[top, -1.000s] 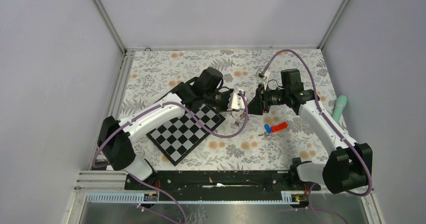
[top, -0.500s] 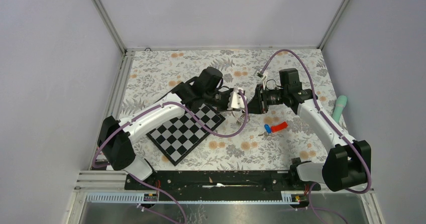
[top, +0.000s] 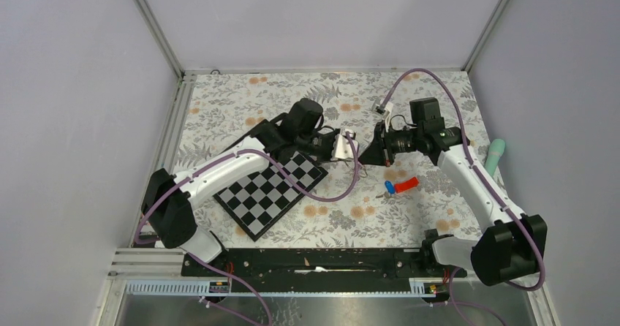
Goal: Put the keys on the keyring
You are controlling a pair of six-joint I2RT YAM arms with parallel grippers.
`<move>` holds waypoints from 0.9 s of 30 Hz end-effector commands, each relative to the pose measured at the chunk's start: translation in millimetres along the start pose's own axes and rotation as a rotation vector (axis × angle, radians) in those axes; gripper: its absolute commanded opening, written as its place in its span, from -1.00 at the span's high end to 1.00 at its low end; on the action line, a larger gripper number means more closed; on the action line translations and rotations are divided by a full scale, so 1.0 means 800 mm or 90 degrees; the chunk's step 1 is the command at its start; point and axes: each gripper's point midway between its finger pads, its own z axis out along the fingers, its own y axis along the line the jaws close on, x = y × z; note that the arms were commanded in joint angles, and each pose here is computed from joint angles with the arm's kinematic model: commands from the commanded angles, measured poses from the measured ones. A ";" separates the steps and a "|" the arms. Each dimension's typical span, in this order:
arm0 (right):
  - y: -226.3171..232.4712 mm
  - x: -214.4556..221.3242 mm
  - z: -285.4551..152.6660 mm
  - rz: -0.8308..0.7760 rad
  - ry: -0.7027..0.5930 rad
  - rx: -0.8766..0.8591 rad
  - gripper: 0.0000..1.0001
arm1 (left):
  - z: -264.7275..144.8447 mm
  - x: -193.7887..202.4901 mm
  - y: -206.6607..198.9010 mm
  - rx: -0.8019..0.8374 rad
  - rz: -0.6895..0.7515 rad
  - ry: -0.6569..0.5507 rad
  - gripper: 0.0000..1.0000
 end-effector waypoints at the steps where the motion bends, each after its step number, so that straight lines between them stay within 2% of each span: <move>1: 0.017 -0.036 -0.020 -0.095 -0.011 0.032 1.00 | -0.012 -0.003 0.011 -0.028 0.019 -0.005 0.70; 4: 0.010 -0.043 -0.028 -0.125 0.006 0.077 1.00 | -0.013 -0.001 0.010 -0.025 0.026 0.004 0.29; 9: 0.000 -0.038 -0.034 -0.160 0.031 0.135 1.00 | -0.018 -0.003 0.012 -0.018 0.025 0.019 -0.23; 11: -0.003 -0.038 -0.037 -0.169 0.035 0.151 1.00 | -0.021 -0.005 0.013 -0.015 0.020 0.022 -0.38; 19: -0.019 -0.038 -0.062 -0.234 0.085 0.257 1.00 | -0.032 -0.024 0.017 -0.005 -0.041 -0.013 -0.50; 27: -0.027 -0.033 -0.089 -0.276 0.144 0.328 1.00 | -0.026 -0.047 0.032 -0.026 -0.186 -0.056 -0.54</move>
